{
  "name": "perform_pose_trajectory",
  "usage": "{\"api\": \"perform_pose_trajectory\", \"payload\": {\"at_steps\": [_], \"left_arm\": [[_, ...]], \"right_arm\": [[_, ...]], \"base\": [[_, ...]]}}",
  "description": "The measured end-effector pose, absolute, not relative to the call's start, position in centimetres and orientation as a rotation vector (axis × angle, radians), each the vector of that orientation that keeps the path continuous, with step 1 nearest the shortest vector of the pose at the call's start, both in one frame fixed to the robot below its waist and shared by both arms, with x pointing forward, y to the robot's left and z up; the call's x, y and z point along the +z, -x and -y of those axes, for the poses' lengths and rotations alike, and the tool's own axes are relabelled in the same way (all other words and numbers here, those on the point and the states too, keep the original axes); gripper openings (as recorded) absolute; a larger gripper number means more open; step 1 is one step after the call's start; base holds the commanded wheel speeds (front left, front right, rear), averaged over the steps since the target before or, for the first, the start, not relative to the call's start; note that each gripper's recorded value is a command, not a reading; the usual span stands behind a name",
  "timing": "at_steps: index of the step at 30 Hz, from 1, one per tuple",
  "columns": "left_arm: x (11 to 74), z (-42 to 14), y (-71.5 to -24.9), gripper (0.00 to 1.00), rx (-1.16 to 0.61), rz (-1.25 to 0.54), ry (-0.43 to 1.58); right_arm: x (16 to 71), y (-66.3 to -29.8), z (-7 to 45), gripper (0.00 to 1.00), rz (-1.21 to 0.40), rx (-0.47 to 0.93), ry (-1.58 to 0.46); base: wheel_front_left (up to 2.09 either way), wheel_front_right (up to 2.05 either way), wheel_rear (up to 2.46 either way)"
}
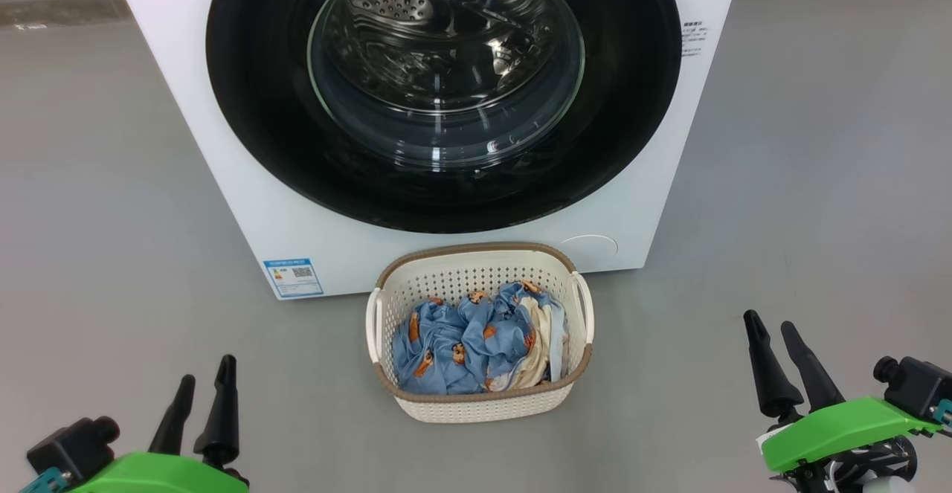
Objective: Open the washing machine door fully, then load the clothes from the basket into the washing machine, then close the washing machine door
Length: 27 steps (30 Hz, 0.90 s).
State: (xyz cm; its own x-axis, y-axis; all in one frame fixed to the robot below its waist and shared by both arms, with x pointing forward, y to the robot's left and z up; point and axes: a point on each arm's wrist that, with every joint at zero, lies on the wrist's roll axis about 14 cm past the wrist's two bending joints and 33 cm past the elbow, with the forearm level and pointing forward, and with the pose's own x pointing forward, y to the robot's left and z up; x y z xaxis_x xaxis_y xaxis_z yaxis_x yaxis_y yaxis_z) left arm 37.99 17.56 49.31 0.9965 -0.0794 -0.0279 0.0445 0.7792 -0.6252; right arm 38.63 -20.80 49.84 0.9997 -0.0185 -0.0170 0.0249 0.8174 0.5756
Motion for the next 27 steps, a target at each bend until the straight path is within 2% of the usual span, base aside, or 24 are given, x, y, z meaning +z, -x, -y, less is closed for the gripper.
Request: {"api": "perform_pose_trajectory", "payload": {"at_steps": [27], "left_arm": [[51.1,-17.6,-38.1,1.00,-0.112,0.037,0.338]], "right_arm": [[51.2,-39.2,20.5,1.00,0.047,0.023,-0.278]], "base": [[0.00,0.00,0.00]]}}
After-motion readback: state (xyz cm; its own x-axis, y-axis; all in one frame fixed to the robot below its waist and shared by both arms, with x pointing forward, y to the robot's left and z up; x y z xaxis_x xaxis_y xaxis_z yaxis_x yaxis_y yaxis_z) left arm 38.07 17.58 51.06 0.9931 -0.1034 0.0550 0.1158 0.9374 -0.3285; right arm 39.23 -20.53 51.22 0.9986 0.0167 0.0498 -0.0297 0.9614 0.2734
